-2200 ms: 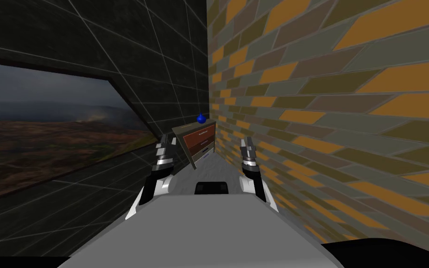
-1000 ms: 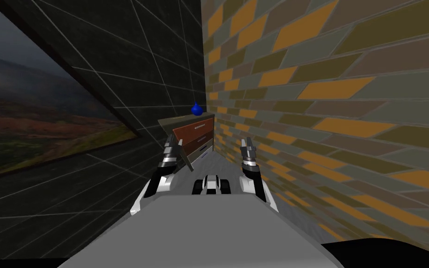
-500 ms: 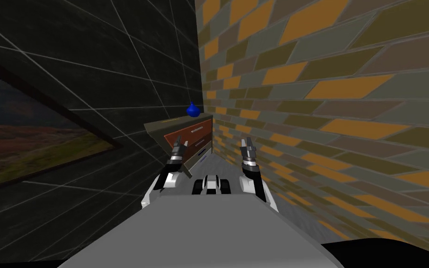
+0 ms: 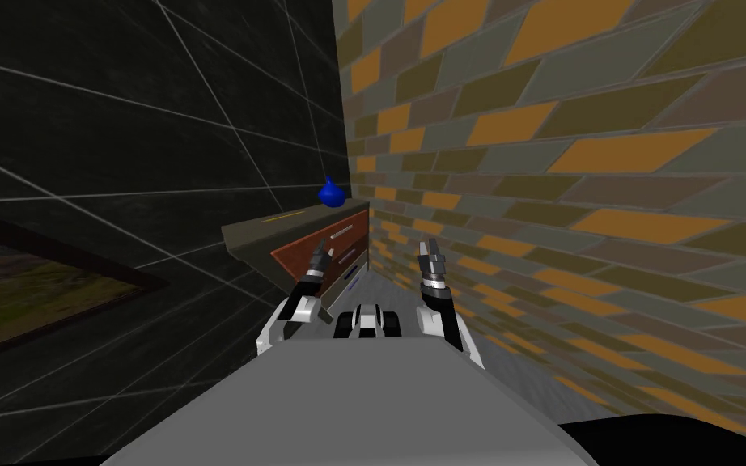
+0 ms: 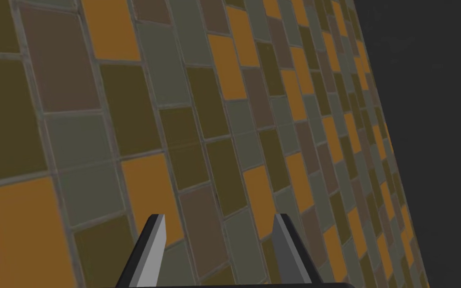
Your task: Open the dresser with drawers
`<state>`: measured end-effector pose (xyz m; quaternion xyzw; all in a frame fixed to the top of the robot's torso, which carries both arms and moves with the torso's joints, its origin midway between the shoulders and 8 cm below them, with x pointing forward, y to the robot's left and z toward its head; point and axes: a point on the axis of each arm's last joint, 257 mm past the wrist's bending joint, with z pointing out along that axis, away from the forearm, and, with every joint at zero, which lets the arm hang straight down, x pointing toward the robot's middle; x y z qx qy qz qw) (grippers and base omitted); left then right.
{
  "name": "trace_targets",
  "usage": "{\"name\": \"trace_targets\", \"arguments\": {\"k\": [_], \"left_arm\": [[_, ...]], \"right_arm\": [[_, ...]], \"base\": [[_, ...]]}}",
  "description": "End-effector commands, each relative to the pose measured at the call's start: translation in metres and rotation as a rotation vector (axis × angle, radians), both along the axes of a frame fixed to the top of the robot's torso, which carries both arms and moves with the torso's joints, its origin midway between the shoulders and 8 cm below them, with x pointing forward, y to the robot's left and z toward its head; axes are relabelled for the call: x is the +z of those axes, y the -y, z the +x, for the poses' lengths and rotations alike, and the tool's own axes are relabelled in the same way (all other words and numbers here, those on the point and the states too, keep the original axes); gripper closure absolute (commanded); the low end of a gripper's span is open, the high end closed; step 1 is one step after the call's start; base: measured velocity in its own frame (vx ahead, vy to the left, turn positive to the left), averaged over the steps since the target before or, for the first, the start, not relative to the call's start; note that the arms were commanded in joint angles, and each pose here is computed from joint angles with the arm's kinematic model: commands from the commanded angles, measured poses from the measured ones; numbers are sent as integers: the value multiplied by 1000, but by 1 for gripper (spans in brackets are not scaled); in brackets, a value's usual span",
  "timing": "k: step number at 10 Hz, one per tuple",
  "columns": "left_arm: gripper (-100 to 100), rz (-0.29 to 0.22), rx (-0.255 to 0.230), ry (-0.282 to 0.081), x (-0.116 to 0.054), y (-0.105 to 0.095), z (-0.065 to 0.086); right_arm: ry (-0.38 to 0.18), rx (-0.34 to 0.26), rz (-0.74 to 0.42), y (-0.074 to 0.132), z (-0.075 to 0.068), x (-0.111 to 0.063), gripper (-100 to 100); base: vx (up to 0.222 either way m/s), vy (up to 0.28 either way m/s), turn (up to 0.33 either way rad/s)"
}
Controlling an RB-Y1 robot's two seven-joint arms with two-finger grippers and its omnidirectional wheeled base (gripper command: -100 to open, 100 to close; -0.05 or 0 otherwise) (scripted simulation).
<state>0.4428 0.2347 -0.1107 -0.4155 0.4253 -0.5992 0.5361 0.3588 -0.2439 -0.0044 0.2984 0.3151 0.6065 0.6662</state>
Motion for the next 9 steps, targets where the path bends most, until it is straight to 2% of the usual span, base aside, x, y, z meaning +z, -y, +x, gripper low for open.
{"name": "trace_targets", "arguments": {"k": [1,3,4,5,6,9], "left_arm": [[-100,8,-12,-27,-10,4,4],[-100,4,-14,-32,0,4,3],[-100,6,-14,-29,-2,5,4],[100,8,-13,-32,-9,5,5],[100,7,-13,-34,-6,5,4],[100,5,-18,-29,2,10,0]], "right_arm": [[0,0,0,0,0,0,0],[0,0,0,0,0,0,0],[0,0,0,0,0,0,0],[0,0,0,0,0,0,0],[0,0,0,0,0,0,0],[1,0,1,0,0,0,0]], "base": [[75,63,-31],[109,7,1],[66,-5,1],[-64,5,0],[-44,5,9],[-76,-180,12]]}}
